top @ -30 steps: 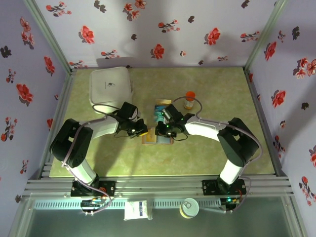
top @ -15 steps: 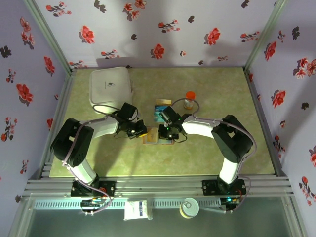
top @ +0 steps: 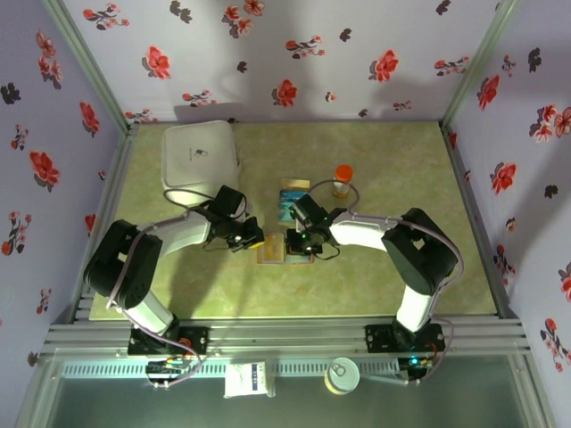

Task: Take the credit cards out of the card holder

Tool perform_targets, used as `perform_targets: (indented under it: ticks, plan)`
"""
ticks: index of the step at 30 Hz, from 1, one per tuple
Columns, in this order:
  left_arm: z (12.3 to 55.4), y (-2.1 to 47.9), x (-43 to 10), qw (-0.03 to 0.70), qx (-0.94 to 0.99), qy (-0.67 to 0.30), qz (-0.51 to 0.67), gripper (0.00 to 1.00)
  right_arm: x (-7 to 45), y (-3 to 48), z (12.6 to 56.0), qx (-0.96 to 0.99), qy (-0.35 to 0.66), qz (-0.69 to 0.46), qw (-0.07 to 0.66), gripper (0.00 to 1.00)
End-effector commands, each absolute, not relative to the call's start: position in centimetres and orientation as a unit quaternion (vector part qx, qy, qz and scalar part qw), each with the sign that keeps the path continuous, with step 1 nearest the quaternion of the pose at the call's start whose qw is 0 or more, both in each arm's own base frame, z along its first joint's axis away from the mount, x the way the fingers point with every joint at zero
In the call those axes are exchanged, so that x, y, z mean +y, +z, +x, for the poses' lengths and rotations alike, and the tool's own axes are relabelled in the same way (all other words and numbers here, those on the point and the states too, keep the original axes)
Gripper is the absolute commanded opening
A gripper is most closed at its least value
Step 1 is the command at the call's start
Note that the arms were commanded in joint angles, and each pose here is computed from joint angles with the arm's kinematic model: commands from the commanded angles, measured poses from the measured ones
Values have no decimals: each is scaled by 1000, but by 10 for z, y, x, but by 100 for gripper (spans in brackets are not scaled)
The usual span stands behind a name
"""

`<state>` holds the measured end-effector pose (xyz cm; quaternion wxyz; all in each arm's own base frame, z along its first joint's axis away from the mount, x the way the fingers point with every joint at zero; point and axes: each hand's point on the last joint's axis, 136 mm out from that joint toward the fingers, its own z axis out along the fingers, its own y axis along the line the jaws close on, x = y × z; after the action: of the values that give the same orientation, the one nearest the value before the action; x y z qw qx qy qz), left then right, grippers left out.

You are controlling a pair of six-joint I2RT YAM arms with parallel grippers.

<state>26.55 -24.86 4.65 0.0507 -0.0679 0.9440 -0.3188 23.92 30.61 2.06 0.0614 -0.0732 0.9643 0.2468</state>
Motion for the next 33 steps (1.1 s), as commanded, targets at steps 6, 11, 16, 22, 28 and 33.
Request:
perform_targets:
  ticks: [6, 11, 16, 22, 28, 33]
  plan:
    - [266, 55, -253, 46, 945, -320, -57, 8, 286, 37, 236, 976, 193, -77, 71, 14]
    - [262, 49, -257, 38, 946, -317, -55, 7, 296, 58, 241, 967, 228, -62, 90, 19]
    - [256, 43, -267, 30, 946, -319, -49, 6, 297, 67, 244, 966, 235, -50, 100, 21]
    - [246, 22, -268, 11, 954, -296, -48, 0, 297, 69, 249, 966, 231, -45, 105, 21]
    - [245, 11, -250, 20, 967, -250, -39, 0, 299, 71, 250, 966, 235, -41, 105, 23]
    - [253, 13, -241, 31, 971, -236, -37, 0, 307, 71, 251, 962, 253, -35, 100, 23]
